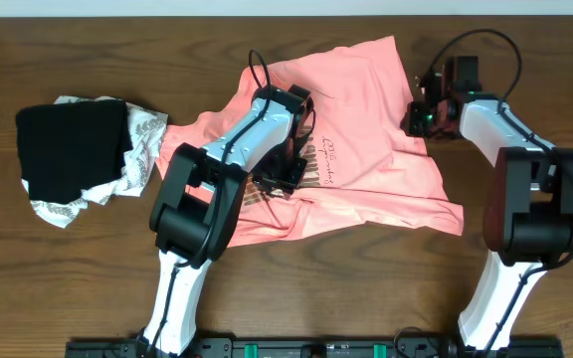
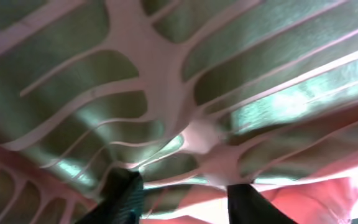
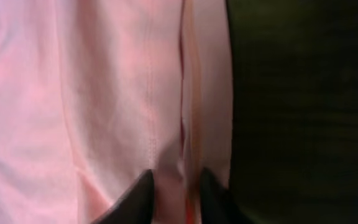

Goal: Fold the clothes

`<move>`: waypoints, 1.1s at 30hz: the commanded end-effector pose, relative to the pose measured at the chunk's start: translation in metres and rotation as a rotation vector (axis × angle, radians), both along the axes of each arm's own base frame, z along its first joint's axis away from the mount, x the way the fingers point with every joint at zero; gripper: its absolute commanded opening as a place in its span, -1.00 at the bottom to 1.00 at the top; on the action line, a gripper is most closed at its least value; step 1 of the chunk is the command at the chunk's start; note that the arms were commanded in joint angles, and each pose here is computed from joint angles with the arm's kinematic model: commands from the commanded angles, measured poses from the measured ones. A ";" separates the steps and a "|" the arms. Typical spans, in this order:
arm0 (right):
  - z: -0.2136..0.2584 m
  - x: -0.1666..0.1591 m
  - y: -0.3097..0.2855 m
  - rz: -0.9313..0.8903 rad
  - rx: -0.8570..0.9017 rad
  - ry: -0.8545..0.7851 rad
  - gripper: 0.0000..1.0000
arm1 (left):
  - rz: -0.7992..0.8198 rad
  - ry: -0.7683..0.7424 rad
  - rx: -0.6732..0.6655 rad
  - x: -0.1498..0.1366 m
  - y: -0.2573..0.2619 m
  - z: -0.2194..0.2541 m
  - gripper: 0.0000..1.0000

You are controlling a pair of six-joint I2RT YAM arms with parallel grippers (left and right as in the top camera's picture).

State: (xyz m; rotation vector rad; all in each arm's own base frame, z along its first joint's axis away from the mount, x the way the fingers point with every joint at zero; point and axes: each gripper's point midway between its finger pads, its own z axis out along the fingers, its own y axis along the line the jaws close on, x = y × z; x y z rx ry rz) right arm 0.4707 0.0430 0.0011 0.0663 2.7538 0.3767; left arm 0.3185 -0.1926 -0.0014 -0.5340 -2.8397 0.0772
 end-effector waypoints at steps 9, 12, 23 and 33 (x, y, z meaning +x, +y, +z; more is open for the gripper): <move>-0.025 -0.019 -0.031 -0.066 -0.099 0.107 -0.97 | 0.000 0.005 0.030 0.001 0.007 -0.013 -0.06; -0.026 -0.022 -0.061 -0.129 -0.160 0.121 -0.98 | -0.001 0.002 0.037 0.001 0.008 -0.013 -0.05; -0.024 -0.022 -0.100 -0.147 -0.104 0.097 -0.57 | -0.002 0.003 0.040 0.001 0.009 -0.013 -0.04; 0.042 0.002 -0.059 -0.044 0.123 -0.058 -0.03 | -0.044 -0.013 0.023 0.005 0.009 -0.009 -0.06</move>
